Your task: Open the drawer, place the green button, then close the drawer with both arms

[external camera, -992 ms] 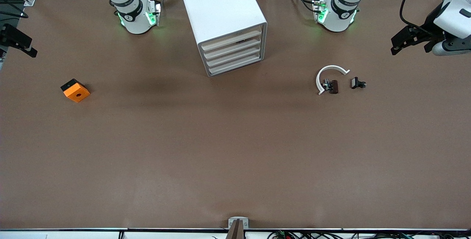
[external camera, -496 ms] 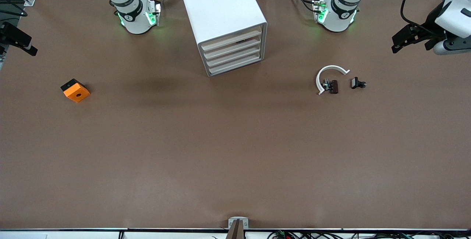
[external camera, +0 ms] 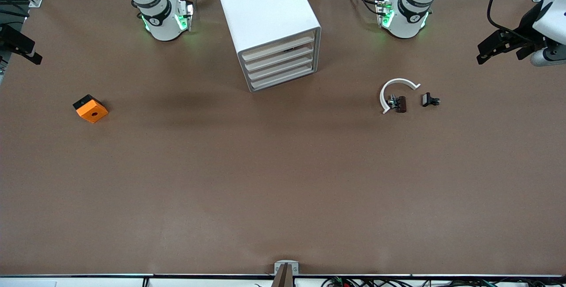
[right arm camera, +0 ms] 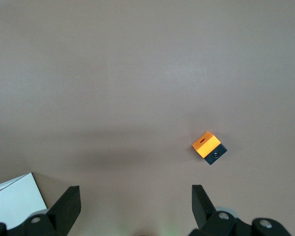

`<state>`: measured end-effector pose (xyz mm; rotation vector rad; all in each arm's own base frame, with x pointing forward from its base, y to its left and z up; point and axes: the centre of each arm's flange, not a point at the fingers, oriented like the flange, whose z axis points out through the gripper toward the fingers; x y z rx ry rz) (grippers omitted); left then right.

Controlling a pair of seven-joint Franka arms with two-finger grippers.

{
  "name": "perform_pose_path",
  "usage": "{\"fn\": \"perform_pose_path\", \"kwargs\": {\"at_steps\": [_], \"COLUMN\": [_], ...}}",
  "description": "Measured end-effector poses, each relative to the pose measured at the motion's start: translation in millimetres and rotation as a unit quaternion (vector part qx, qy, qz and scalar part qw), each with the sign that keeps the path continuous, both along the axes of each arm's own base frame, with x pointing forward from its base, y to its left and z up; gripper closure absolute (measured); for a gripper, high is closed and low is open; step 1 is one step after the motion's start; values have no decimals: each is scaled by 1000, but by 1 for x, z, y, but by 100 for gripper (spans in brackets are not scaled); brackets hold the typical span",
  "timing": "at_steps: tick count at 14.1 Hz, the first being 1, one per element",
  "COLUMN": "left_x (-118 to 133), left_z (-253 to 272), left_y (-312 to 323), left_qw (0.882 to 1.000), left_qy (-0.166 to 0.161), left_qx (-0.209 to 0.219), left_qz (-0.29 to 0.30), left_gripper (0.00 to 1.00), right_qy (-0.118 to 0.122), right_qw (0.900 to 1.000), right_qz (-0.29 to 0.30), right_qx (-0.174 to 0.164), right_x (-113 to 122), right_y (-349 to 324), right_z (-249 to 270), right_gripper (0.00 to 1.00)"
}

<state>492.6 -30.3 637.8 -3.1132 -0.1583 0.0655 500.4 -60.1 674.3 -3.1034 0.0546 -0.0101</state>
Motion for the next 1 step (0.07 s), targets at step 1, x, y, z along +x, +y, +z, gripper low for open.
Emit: {"fn": "perform_pose_path", "kwargs": {"at_steps": [1], "left_x": [0], "left_z": [0], "left_y": [0], "left_qw": [1000], "left_qy": [0], "left_qx": [0], "left_qz": [0], "left_gripper": [0], "right_qy": [2], "right_qw": [1000], "right_qz": [-2], "right_qx": [0], "right_x": [0], "right_y": [0], "right_z": [0], "right_gripper": [0]}}
